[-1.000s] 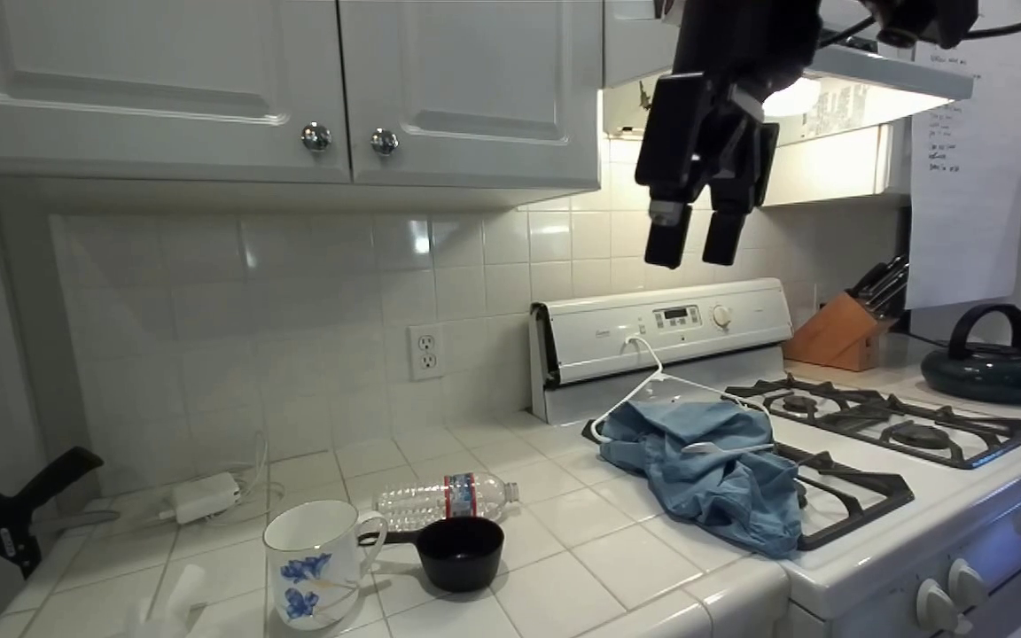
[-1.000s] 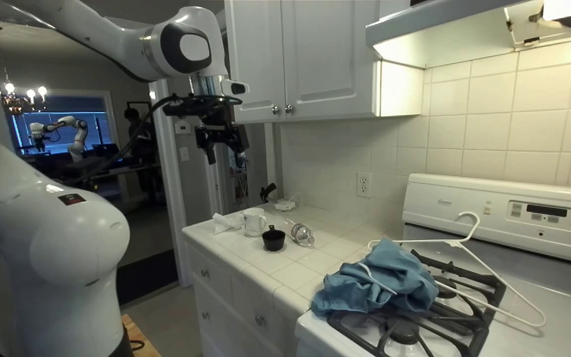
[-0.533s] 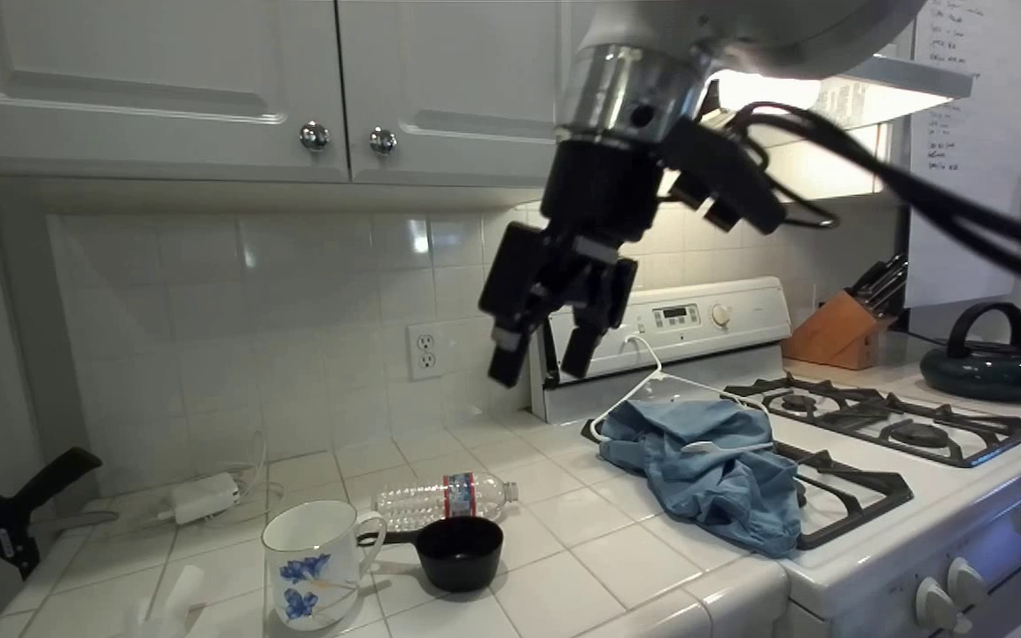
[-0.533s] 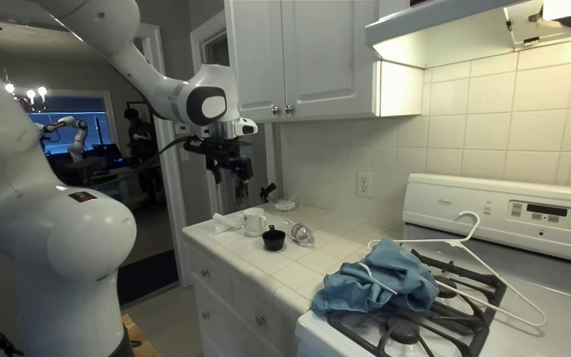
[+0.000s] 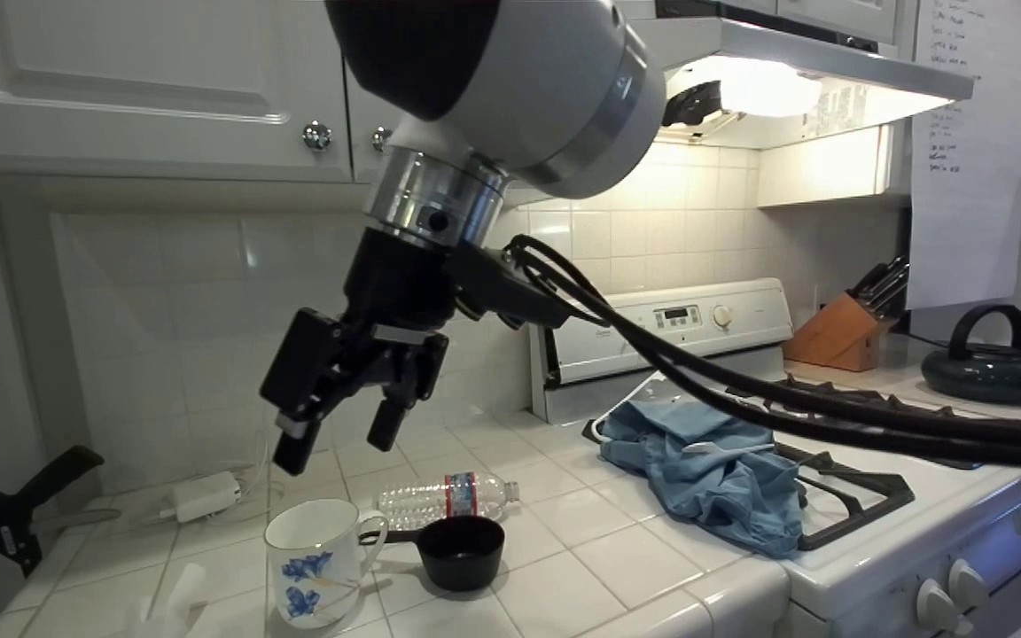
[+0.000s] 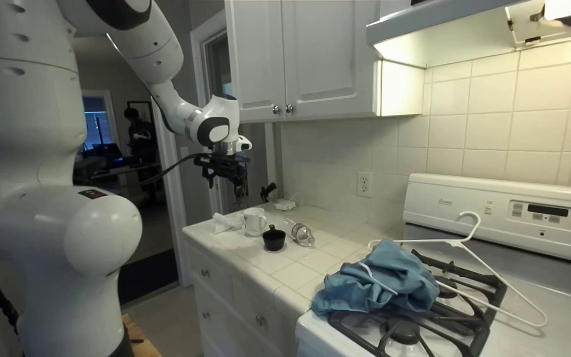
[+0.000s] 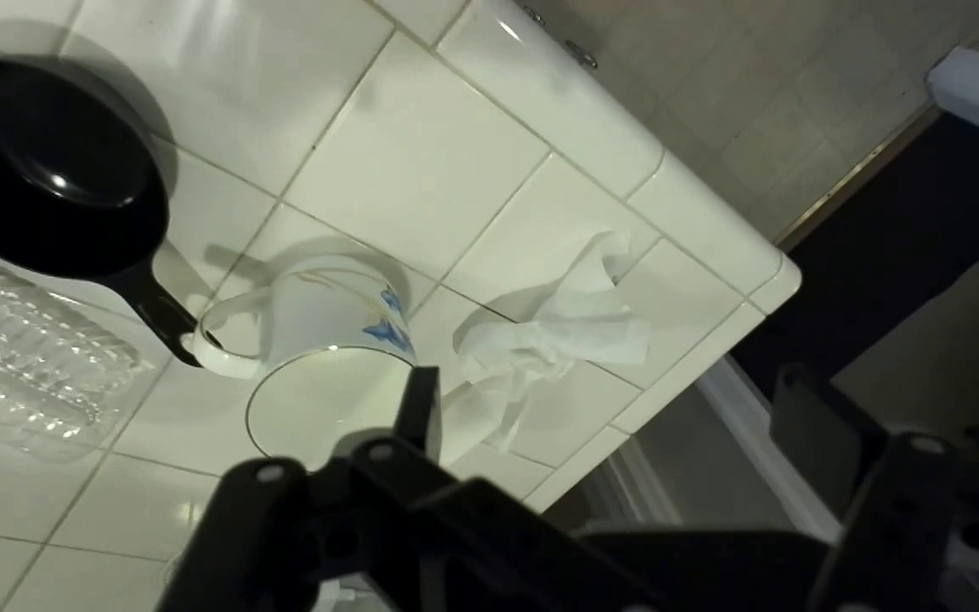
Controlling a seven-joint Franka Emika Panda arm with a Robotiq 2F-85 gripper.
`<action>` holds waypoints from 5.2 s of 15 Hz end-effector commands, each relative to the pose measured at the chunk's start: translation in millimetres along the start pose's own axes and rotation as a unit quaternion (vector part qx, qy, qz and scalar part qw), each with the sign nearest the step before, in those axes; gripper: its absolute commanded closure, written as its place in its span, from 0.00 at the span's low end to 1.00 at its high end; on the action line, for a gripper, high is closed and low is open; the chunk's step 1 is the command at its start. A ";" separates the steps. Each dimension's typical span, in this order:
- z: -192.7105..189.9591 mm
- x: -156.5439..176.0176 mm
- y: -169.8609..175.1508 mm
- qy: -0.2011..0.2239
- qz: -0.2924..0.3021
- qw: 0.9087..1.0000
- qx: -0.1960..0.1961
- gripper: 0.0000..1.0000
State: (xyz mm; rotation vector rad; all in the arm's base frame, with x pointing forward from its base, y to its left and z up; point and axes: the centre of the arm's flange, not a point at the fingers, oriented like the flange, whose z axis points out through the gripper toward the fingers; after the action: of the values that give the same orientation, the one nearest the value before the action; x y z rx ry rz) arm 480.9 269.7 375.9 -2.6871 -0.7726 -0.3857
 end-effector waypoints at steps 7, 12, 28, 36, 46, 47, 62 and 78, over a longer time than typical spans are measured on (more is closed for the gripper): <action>3.5 6.6 1.8 0.001 -0.005 1.000 0.002 0.00; 70.0 37.5 16.0 -0.025 -0.010 1.000 0.014 0.00; 207.5 155.1 -27.6 -0.101 -0.198 0.973 0.055 0.00; 230.8 165.1 -37.2 -0.163 -0.254 0.951 0.063 0.00; 216.4 183.2 -39.0 -0.200 -0.297 0.929 0.091 0.00; 217.1 183.4 -37.7 -0.208 -0.305 0.925 0.094 0.00; 254.4 194.9 -42.6 -0.229 -0.379 0.897 -0.003 0.00; 287.6 195.7 -49.9 -0.222 -0.361 0.905 -0.031 0.00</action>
State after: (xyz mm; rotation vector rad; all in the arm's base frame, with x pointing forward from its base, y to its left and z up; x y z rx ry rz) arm 639.6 482.7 184.7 -2.4465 -1.9623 0.0620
